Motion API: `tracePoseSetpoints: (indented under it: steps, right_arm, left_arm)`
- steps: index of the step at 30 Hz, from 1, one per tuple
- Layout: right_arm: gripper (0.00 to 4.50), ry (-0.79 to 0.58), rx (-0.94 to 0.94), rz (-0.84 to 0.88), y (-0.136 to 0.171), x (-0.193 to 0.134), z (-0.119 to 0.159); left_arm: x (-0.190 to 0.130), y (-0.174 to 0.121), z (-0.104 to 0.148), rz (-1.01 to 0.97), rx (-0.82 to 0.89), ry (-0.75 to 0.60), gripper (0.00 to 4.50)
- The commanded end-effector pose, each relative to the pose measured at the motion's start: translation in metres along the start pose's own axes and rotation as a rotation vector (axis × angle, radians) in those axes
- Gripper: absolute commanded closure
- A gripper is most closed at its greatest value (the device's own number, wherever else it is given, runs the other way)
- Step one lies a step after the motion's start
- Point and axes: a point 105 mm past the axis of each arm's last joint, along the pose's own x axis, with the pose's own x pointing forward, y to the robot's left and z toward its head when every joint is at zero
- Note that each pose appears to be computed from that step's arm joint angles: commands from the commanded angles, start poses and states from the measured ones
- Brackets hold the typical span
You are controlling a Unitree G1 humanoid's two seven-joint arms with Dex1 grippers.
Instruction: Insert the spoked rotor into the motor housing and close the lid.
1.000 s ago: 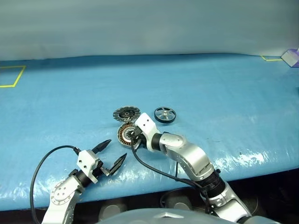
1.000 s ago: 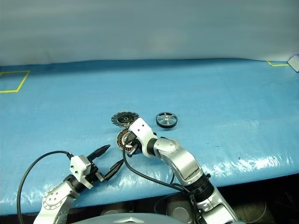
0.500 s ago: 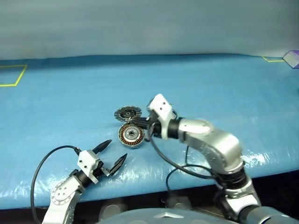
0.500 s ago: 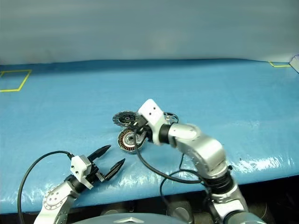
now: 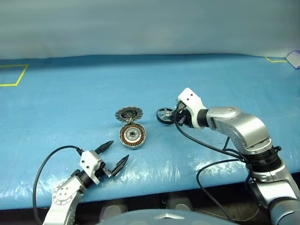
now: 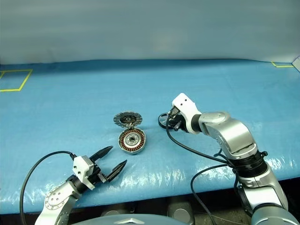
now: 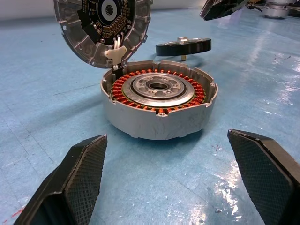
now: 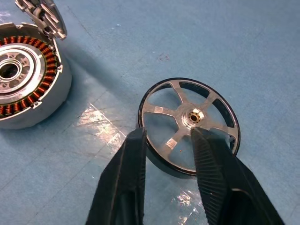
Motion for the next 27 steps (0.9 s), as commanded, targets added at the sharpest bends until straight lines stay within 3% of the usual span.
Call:
tracePoseSetpoints:
  steps: [1,27]
  right_arm:
    - [1.97,-0.027,-0.056,-0.034,-0.006,-0.002,0.014]
    - [1.97,-0.007,0.035,-0.122,-0.021,0.008,0.014]
  left_arm:
    - [-0.001,0.001,0.007,-0.003,0.033,-0.015,0.0]
    - [0.001,0.001,0.009,-0.019,0.035,-0.009,0.0]
